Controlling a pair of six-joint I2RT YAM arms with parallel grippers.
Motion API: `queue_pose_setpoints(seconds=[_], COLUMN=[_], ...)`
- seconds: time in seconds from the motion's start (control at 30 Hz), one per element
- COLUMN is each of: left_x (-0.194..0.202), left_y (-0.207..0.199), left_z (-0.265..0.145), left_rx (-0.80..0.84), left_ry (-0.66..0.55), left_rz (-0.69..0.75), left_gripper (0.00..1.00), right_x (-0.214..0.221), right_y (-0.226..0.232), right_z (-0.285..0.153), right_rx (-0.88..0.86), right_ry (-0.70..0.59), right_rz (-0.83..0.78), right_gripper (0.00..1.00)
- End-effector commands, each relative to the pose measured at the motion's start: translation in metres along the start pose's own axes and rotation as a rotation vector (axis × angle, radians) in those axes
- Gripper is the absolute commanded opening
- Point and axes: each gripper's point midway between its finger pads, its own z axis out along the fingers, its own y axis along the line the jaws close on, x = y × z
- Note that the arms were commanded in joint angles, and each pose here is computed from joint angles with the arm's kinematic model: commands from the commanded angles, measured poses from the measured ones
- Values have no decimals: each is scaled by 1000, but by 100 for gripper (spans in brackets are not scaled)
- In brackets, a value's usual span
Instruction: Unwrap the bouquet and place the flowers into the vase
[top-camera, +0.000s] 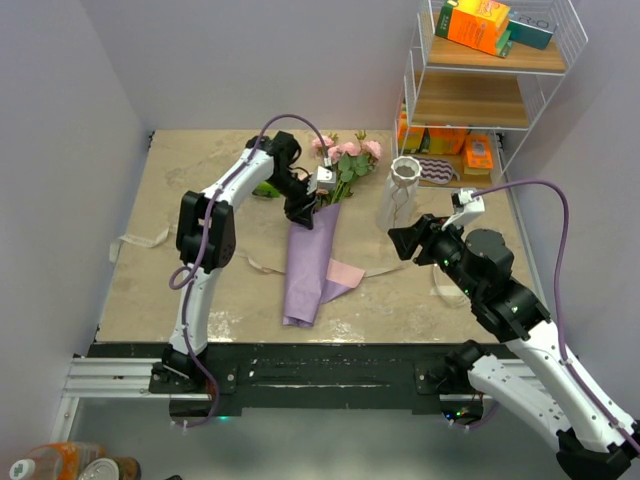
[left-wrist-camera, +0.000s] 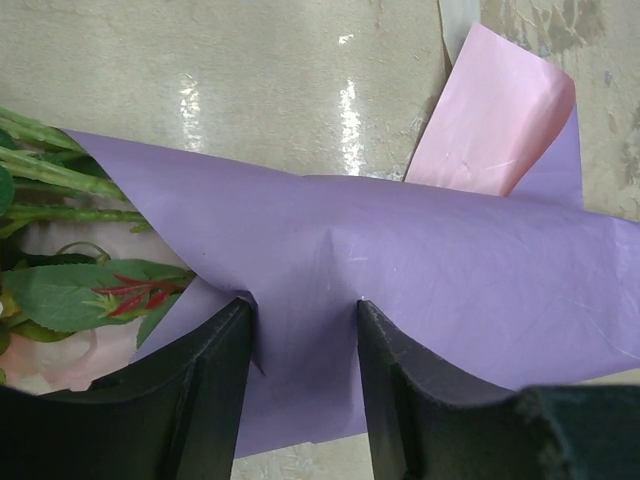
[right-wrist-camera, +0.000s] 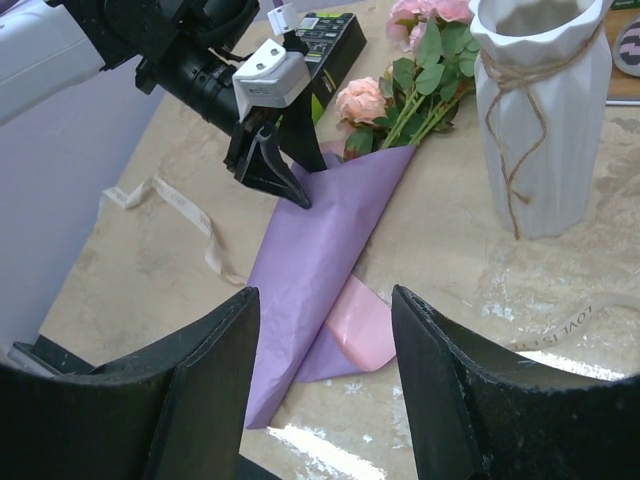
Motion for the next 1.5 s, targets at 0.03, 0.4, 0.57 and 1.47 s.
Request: queue_pose_setpoints(seconds=[0.03, 0.4, 0.57, 1.47], left_x=[-11, -45, -72, -1], left_y=[-9, 10, 6, -44], left_z=[-2, -23, -43, -50], left_rx=[33, -74, -149, -19], left_ry=[-45, -79, -70, -53], left_rz=[9, 31, 55, -169], left_gripper=[39, 0, 0, 99], right_x=[-11, -12, -13, -7], right_y=[8, 14, 16, 16], right_z=[-1, -1, -1, -8], right_rx=[-38, -62, -74, -90], right_ry=[-34, -30, -36, -31], right_rz=[-16, -11, -7, 4], right_gripper=[58, 58, 58, 63])
